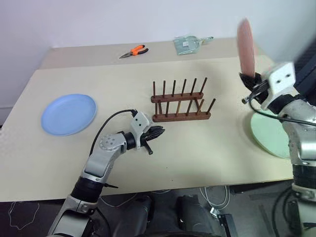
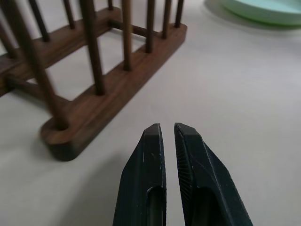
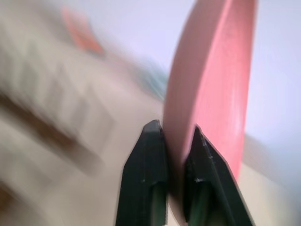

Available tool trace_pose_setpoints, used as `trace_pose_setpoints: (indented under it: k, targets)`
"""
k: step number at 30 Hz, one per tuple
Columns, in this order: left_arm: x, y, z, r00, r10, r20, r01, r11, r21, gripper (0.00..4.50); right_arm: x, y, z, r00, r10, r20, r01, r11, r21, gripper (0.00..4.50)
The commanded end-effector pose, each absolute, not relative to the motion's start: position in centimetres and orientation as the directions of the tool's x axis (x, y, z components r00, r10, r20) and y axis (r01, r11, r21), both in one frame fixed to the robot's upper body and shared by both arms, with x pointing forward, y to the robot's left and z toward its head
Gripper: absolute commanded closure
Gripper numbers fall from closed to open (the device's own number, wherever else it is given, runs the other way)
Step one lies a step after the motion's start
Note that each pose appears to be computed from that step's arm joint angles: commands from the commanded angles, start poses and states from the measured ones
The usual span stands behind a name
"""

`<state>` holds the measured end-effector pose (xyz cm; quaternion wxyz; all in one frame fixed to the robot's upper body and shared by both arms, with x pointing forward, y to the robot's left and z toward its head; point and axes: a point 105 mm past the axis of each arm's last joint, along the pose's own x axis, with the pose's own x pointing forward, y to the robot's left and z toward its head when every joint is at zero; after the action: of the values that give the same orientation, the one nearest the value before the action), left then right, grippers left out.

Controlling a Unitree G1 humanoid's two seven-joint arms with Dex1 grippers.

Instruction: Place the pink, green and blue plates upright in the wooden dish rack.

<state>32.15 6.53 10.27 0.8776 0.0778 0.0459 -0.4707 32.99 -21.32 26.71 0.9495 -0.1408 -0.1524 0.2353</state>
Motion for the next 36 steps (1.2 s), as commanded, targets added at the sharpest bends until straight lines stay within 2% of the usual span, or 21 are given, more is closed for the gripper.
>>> trace_pose_setpoints:
  k: [1,4,10,16,21,24,27,28,32,36]
  targets:
    - [32.2,7.2,11.7,0.569,-0.816,-0.103,0.822,0.557,0.120,4.11,31.2,-20.7,28.9,0.793,0.509,0.335,-0.499,0.858,-0.123,4.43]
    - [32.2,7.3,11.7,0.570,-0.816,-0.102,0.821,0.558,0.122,4.11,30.6,-19.5,28.6,0.772,0.538,0.338,-0.558,0.828,-0.042,4.43]
    - [32.0,7.1,11.7,0.569,-0.816,-0.097,0.821,0.558,0.121,4.11,30.6,-18.4,27.6,0.782,0.536,0.318,-0.583,0.809,0.071,4.43]
    - [31.8,7.2,11.5,0.569,-0.815,-0.107,0.821,0.557,0.125,4.11,31.1,-17.9,25.6,0.813,0.528,0.245,-0.568,0.811,0.140,4.43]
    - [31.9,7.1,11.5,0.568,-0.816,-0.109,0.822,0.556,0.128,4.11,32.2,-18.4,23.9,0.858,0.480,0.184,-0.506,0.851,0.142,4.43]
    - [31.8,7.0,11.5,0.565,-0.817,-0.110,0.824,0.552,0.131,4.11,32.6,-18.8,23.9,0.870,0.458,0.184,-0.479,0.873,0.094,3.33]
    - [31.8,6.9,11.4,0.563,-0.819,-0.113,0.825,0.549,0.131,4.11,33.0,-19.6,24.6,0.888,0.413,0.203,-0.424,0.906,0.011,1.78]
    - [31.8,6.9,11.3,0.561,-0.820,-0.115,0.827,0.547,0.133,4.11,33.0,-20.0,25.1,0.889,0.404,0.216,-0.409,0.912,-0.021,1.39]
    - [31.7,6.8,11.2,0.556,-0.822,-0.120,0.830,0.542,0.134,4.11,32.6,-21.5,26.9,0.882,0.381,0.277,-0.372,0.924,-0.086,1.39]
    - [31.7,6.8,11.1,0.552,-0.825,-0.124,0.833,0.538,0.130,4.11,31.2,-27.1,28.9,0.897,0.267,0.353,-0.276,0.961,-0.026,1.39]
